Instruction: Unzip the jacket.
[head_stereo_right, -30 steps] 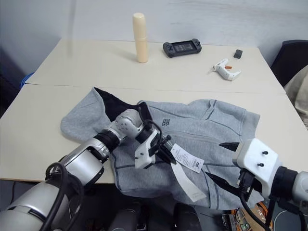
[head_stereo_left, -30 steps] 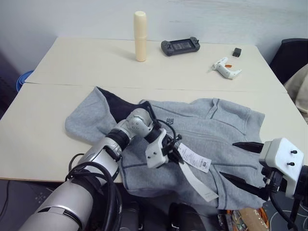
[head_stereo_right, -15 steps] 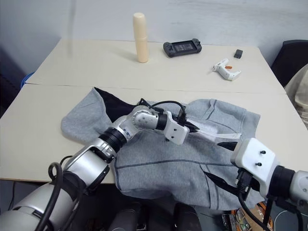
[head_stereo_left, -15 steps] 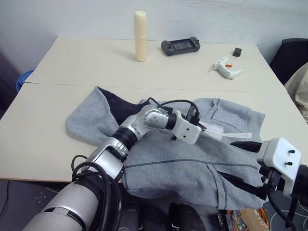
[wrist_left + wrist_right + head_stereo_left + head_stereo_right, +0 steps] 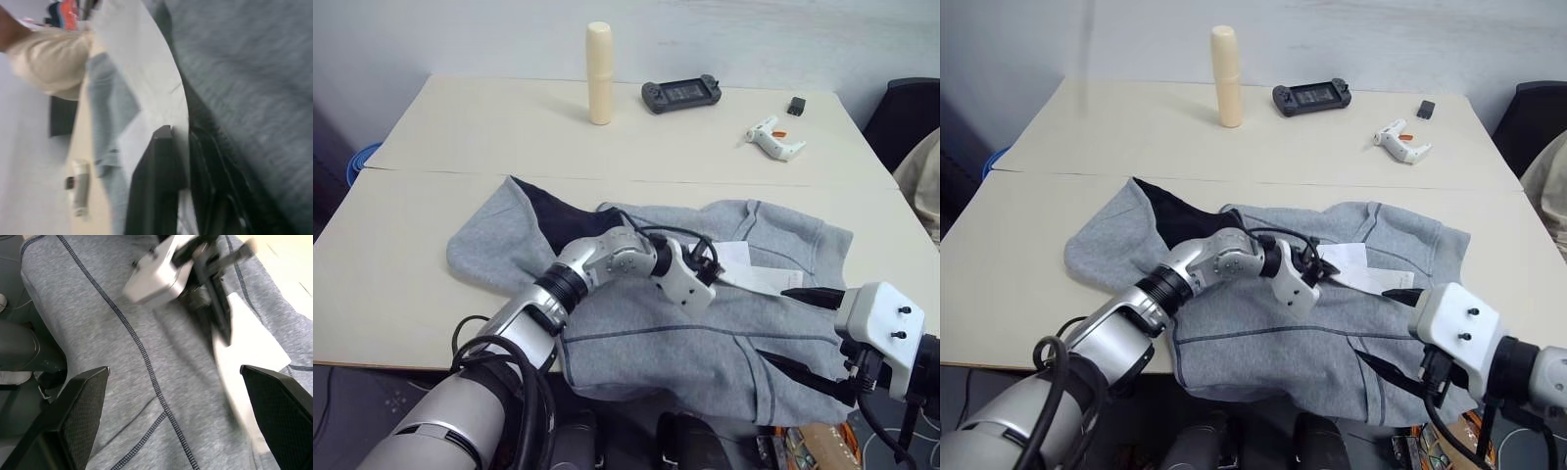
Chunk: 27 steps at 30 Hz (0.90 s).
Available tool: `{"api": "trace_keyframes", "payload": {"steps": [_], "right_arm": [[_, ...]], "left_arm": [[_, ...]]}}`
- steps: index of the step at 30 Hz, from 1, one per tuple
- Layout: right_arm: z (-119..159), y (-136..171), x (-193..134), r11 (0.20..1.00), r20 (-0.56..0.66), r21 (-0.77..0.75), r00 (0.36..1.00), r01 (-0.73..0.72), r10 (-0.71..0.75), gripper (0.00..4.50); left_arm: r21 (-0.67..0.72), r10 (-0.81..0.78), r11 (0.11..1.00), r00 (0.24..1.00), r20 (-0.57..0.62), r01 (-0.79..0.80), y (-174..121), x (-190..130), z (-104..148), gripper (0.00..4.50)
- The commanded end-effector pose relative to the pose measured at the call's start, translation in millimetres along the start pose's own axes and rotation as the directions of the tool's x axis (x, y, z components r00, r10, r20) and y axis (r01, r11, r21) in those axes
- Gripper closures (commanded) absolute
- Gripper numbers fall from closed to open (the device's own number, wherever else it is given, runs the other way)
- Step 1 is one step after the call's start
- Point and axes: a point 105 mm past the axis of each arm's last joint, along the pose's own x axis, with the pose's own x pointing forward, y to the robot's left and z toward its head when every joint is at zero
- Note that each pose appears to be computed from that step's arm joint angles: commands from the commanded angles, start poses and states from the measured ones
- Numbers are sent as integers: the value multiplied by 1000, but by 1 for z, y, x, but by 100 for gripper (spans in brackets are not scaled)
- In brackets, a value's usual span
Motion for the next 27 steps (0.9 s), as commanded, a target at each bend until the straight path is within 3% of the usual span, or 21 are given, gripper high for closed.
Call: {"api": "trace_keyframes", "payload": {"steps": [1,6,10,16,20,23,27], "right_arm": [[1,-5,-1,999,-6,-37,1000,25,-26,0],[-8,-13,6,996,-31,-54,997,74,-76,0],[-17,-23,15,986,-58,-102,988,134,-140,0],[-25,-24,37,969,-53,-179,982,170,-182,0],[-28,-21,64,936,-20,-291,977,197,-212,0],[-19,-31,85,922,75,-251,955,295,-286,0],[-11,-45,103,896,143,-223,922,384,-360,0]], "left_arm": [[-35,37,999,997,61,-35,14,-5,10,275],[-216,6,976,994,108,18,12,-22,11,131],[-454,-32,884,984,177,111,10,-48,14,17],[-630,-72,731,948,311,263,9,-105,22,17],[-775,-11,504,901,434,380,18,-157,29,17],[-850,79,377,901,426,368,32,-190,22,17],[-900,161,331,922,351,284,42,-200,13,17]]}}
